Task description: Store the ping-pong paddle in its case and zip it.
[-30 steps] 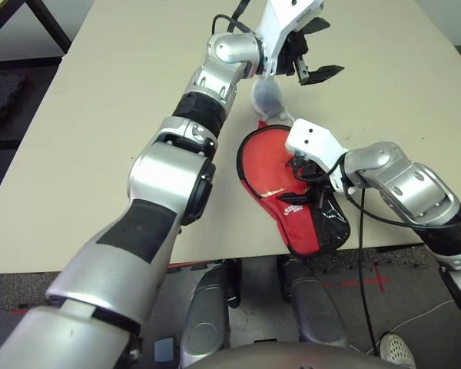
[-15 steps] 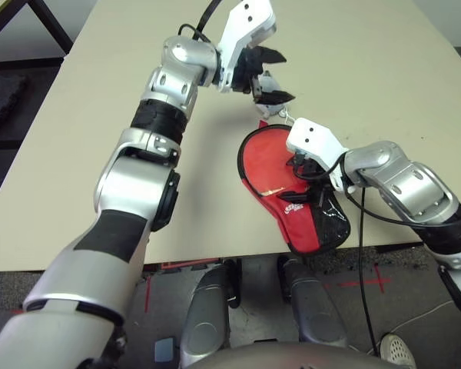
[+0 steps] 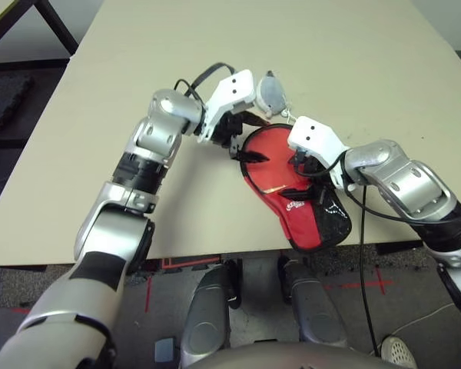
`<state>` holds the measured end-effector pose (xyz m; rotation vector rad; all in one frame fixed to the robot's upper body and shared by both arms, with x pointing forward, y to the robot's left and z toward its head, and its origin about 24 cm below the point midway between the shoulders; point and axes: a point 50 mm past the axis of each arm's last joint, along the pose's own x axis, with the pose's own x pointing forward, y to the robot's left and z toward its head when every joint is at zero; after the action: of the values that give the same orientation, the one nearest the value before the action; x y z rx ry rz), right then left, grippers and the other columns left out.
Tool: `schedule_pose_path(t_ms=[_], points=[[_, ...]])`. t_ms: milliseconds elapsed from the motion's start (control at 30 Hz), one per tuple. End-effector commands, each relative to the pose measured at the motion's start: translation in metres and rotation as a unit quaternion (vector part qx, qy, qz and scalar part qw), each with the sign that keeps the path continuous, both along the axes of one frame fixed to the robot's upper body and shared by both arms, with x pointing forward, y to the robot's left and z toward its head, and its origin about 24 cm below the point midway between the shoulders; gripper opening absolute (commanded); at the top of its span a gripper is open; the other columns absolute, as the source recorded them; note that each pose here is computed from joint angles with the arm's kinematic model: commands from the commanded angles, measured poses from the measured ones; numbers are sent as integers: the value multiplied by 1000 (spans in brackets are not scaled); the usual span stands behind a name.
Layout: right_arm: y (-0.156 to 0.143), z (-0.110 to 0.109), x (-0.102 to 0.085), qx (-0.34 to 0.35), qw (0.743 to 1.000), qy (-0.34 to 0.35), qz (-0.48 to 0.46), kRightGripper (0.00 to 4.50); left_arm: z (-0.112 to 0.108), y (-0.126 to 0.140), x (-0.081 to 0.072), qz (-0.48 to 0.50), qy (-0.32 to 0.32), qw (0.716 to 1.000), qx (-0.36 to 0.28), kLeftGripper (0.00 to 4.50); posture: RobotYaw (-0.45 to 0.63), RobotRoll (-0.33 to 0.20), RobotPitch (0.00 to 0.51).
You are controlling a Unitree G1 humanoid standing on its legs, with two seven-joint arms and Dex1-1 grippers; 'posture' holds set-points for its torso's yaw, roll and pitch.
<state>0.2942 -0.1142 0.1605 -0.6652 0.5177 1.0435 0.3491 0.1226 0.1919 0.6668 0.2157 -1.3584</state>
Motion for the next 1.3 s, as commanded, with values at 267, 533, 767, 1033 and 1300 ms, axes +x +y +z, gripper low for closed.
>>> schedule_pose_path(t_ms=[267, 533, 767, 1033, 1300], points=[[-6, -19, 4, -20, 999, 33, -25, 4500, -30, -6, 8, 39, 5, 999, -30, 4469, -77, 0, 226], [-7, -19, 5, -19, 999, 33, -27, 4500, -43, -13, 15, 39, 10, 999, -26, 4469, -84, 0, 227], [-8, -18, 6, -18, 999, 32, -31, 4500, -58, -13, 24, 71, 57, 996, 21, 4469, -84, 0, 225], [-13, 17, 21, 25, 998, 10, -61, 4500, -53, -21, 29, 74, 48, 996, 29, 4469, -80, 0, 227], [-36, 83, 52, 92, 976, -89, -178, 4500, -54, -20, 29, 75, 48, 995, 33, 4469, -77, 0, 225]])
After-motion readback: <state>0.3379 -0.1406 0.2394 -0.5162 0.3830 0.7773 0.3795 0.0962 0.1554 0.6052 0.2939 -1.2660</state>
